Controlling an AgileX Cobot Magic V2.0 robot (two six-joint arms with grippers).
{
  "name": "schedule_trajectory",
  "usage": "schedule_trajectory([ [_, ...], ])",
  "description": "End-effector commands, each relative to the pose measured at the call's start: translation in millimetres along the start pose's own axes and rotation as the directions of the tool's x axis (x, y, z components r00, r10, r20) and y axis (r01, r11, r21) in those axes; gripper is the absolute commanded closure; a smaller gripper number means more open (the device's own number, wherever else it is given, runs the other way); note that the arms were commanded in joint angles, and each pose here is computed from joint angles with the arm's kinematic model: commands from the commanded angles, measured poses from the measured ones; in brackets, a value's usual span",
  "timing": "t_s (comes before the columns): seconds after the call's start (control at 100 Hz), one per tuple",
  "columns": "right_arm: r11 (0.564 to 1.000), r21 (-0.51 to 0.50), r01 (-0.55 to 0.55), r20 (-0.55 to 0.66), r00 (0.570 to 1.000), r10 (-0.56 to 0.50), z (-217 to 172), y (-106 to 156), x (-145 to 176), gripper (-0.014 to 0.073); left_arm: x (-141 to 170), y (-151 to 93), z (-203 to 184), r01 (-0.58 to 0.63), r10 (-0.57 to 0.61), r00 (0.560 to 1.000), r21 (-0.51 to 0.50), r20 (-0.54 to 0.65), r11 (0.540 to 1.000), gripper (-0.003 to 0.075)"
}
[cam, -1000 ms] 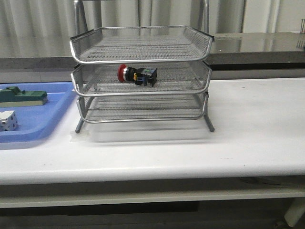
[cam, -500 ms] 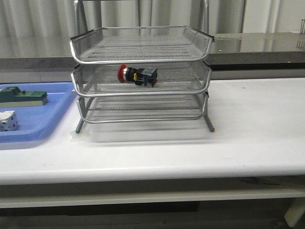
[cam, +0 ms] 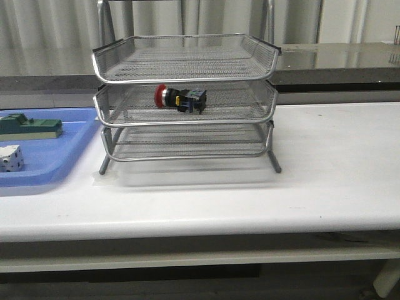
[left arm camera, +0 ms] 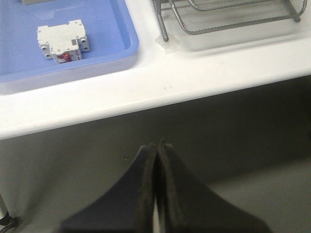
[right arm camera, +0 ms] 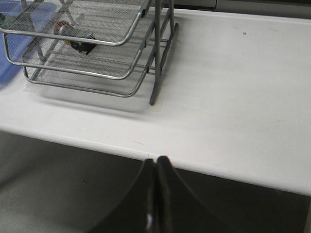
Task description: Place button on rack with both arms
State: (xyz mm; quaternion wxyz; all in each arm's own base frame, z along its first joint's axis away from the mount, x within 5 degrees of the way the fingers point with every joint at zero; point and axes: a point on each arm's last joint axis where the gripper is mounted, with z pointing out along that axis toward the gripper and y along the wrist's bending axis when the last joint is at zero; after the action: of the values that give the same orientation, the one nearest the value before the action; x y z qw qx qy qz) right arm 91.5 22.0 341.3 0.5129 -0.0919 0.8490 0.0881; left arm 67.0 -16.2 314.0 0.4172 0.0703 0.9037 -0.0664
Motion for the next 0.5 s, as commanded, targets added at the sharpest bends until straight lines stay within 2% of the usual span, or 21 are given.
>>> schedule_trajectory([
  [0.0,1.0,0.02,0.006,0.076,0.997,-0.008,-4.0,-1.1,-10.8,0.0655,-11.0,-1.2,-4.6,0.021,-0.022,0.996,0.01,0.082,1.0,0.0741],
  [0.29,1.0,0.028,0.007,0.093,0.996,-0.01,-4.1,-1.8,-12.3,0.0655,-11.0,-1.2,-4.6,0.021,-0.022,0.996,0.01,0.082,1.0,0.0741],
  [0.49,0.994,0.11,0.003,0.18,0.983,-0.023,-10.0,-7.1,-7.5,0.0655,-11.0,-1.2,-4.6,0.021,-0.022,0.996,0.01,0.082,1.0,0.0741],
])
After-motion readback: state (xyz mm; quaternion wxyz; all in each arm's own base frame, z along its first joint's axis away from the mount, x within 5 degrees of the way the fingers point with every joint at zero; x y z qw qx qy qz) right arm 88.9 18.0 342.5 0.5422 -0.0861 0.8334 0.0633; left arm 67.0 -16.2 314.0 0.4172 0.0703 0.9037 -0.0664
